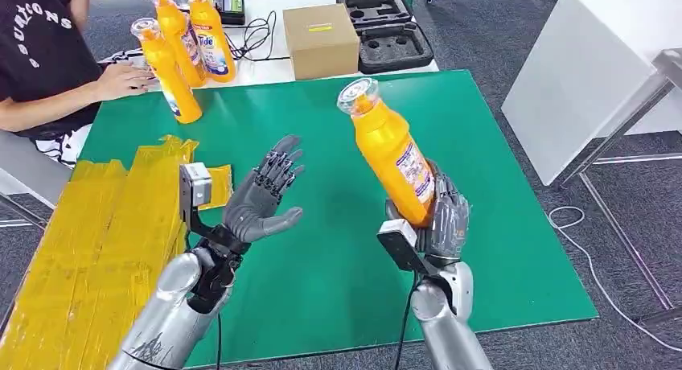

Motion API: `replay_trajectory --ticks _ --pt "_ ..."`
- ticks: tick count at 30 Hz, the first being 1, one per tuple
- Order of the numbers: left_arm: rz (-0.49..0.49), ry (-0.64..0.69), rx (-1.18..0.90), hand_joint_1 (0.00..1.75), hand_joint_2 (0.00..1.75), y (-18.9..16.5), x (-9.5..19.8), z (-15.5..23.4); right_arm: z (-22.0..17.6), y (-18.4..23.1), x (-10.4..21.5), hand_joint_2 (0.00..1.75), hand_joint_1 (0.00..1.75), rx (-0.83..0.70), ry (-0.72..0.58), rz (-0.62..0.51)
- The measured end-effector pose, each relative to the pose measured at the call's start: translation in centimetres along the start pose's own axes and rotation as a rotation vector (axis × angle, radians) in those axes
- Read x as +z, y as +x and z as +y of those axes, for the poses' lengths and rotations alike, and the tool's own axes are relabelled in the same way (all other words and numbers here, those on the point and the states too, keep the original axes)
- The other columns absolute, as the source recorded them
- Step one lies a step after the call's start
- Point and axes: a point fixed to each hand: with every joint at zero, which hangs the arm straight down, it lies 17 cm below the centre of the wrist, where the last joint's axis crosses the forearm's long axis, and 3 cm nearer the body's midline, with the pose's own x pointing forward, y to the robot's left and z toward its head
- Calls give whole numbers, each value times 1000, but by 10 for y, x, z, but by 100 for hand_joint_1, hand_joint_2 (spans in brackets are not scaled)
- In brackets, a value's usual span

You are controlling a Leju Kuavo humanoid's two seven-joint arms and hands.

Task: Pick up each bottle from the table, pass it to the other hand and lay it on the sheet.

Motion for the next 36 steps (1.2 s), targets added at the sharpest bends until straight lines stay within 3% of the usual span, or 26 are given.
replay_trajectory --ticks 5,10,16,36 --pt "-6 0 2 0 175 3 -3 0 20 3 3 175 175 -48 45 19" --pt "-21 -9 20 0 175 9 -9 -1 85 38 26 175 175 -330 301 38" --pt "-26 -8 38 0 175 11 -11 1 112 66 45 175 175 -462 454 9" --pt "3 0 56 0 175 -1 -10 6 121 82 62 175 175 -488 543 -59"
